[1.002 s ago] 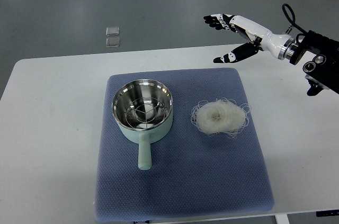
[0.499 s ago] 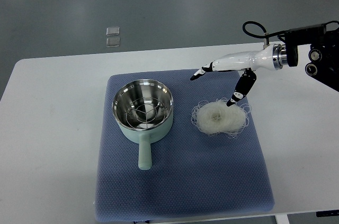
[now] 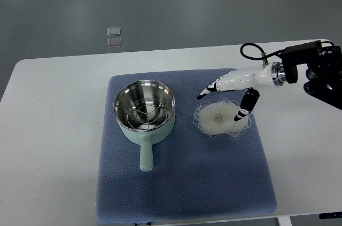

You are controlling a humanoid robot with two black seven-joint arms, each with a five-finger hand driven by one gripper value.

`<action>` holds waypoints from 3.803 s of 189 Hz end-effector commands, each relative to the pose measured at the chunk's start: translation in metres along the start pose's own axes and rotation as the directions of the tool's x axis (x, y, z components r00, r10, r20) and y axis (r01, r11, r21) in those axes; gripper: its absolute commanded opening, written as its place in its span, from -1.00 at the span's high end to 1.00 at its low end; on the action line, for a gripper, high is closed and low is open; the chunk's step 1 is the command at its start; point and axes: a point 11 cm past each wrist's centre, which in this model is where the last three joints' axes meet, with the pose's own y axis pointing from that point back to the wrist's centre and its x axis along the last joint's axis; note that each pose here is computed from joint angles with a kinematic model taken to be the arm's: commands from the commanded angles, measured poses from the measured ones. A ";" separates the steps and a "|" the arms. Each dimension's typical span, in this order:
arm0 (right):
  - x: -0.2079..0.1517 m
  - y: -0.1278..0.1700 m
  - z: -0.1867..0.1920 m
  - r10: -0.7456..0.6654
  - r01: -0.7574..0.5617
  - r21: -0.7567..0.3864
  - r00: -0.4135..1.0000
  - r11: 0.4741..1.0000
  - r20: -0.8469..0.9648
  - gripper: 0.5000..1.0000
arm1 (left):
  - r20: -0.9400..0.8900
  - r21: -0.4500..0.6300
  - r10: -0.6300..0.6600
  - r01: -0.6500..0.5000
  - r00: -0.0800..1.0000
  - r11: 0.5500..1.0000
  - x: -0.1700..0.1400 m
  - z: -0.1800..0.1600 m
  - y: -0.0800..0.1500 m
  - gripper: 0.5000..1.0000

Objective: Put vermicelli into pot with right hand
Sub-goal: 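Lower the right hand onto the vermicelli and close fingers around it, then lift the grasped vermicelli up off the mat with the right hand, then carry the vermicelli over the green saucepan and lower it inside, then open the right hand fingers to release the vermicelli into the saucepan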

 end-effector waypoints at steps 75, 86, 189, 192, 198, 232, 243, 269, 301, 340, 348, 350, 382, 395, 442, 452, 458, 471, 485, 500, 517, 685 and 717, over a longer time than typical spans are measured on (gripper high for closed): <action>-0.026 -0.006 0.008 0.035 -0.035 -0.011 0.999 0.999 -0.017 -0.69 | 0.000 0.000 0.000 0.000 1.000 1.000 0.000 0.000 0.000 -1.00; -0.025 -0.006 0.006 0.047 -0.047 -0.002 0.999 0.999 -0.019 -0.69 | 0.000 0.000 0.000 0.000 1.000 1.000 0.000 0.000 0.000 -1.00; -0.032 -0.012 -0.001 0.036 -0.035 0.036 0.999 0.999 -0.006 -0.38 | 0.000 0.000 0.000 0.000 1.000 1.000 0.000 0.000 0.000 -1.00; -0.032 -0.012 -0.001 0.034 -0.034 0.036 0.999 0.999 -0.005 -0.33 | 0.000 0.000 0.000 0.000 1.000 1.000 0.000 0.000 0.000 -1.00; -0.033 -0.012 -0.001 0.033 -0.033 0.036 0.999 0.999 -0.004 -0.24 | -0.001 0.000 0.000 0.000 1.000 1.000 0.000 0.000 0.000 -1.00; -0.034 -0.012 0.000 0.023 -0.023 0.029 1.000 0.999 -0.009 0.16 | 0.000 0.000 0.000 0.000 1.000 1.000 0.000 0.000 0.000 -1.00; -0.034 -0.011 0.001 0.022 -0.022 0.028 1.000 0.999 -0.010 0.31 | 0.000 0.000 0.000 0.000 1.000 1.000 0.000 0.000 0.000 -1.00; -0.034 -0.011 0.001 0.020 -0.020 0.027 1.000 0.999 -0.011 0.59 | 0.000 0.000 0.000 0.000 1.000 1.000 0.000 0.000 0.000 -1.00; -0.033 -0.011 0.001 0.023 -0.022 0.027 1.000 0.999 -0.011 1.00 | -0.001 0.000 0.000 0.000 1.000 1.000 0.000 0.000 0.000 -1.00; -0.022 -0.007 0.003 0.060 -0.060 0.023 0.998 0.998 -0.006 1.00 | 0.000 -0.001 0.000 0.000 1.000 1.000 0.000 0.001 0.000 -1.00; -0.019 -0.006 0.003 0.067 -0.067 0.021 0.998 0.998 -0.005 1.00 | 0.000 0.000 0.000 0.000 1.000 1.000 0.000 0.000 0.000 -1.00; -0.019 -0.005 0.004 0.069 -0.069 0.020 0.998 0.997 -0.005 1.00 | 0.002 0.000 0.000 0.000 1.000 1.000 0.000 0.000 0.000 -1.00; 0.010 0.006 0.005 0.150 -0.150 0.018 0.988 0.988 0.019 1.00 | 0.000 0.000 0.000 0.000 1.000 1.000 0.000 0.000 0.000 -1.00; 0.024 0.010 0.004 0.174 -0.174 0.017 0.985 0.985 0.005 1.00 | -0.001 0.000 0.000 0.000 1.000 1.000 0.000 0.000 0.000 -1.00; 0.067 0.028 0.004 0.248 -0.248 0.006 0.969 0.969 -0.015 1.00 | 0.002 -0.001 0.000 0.000 1.000 1.000 0.000 0.001 0.000 -1.00; 0.079 0.033 0.003 0.260 -0.260 0.007 0.965 0.966 -0.022 1.00 | 0.002 0.000 0.000 0.000 1.000 1.000 0.000 0.000 0.000 -1.00; 0.087 0.035 0.000 0.266 -0.266 0.011 0.963 0.964 -0.029 1.00 | 0.000 0.000 0.000 0.000 1.000 1.000 0.000 0.000 0.000 -1.00; 0.102 0.038 -0.006 0.278 -0.278 0.019 0.959 0.960 -0.050 1.00 | 0.002 0.000 0.000 0.000 1.000 1.000 0.000 0.000 0.000 -1.00; 0.118 0.037 -0.015 0.294 -0.292 0.034 0.953 0.956 -0.077 1.00 | 0.002 0.000 0.000 0.000 1.000 1.000 0.000 0.000 0.000 -1.00; 0.130 0.030 -0.028 0.304 -0.299 0.065 0.948 0.952 -0.096 1.00 | 0.002 -0.001 0.000 0.000 1.000 1.000 0.000 0.001 0.000 -1.00; 0.140 0.013 -0.045 0.308 -0.296 0.110 0.945 0.949 -0.108 1.00 | 0.002 0.000 0.000 0.000 1.000 1.000 0.000 0.000 0.000 -1.00; 0.091 -0.096 -0.089 0.278 -0.271 0.211 0.960 0.939 -0.005 0.01 | 0.002 0.000 0.000 0.000 1.000 1.000 0.000 0.000 0.000 -1.00; 0.091 -0.096 -0.089 0.280 -0.273 0.213 0.960 0.938 -0.004 -0.06 | 0.002 0.000 0.000 0.000 1.000 1.000 0.000 0.000 0.000 -1.00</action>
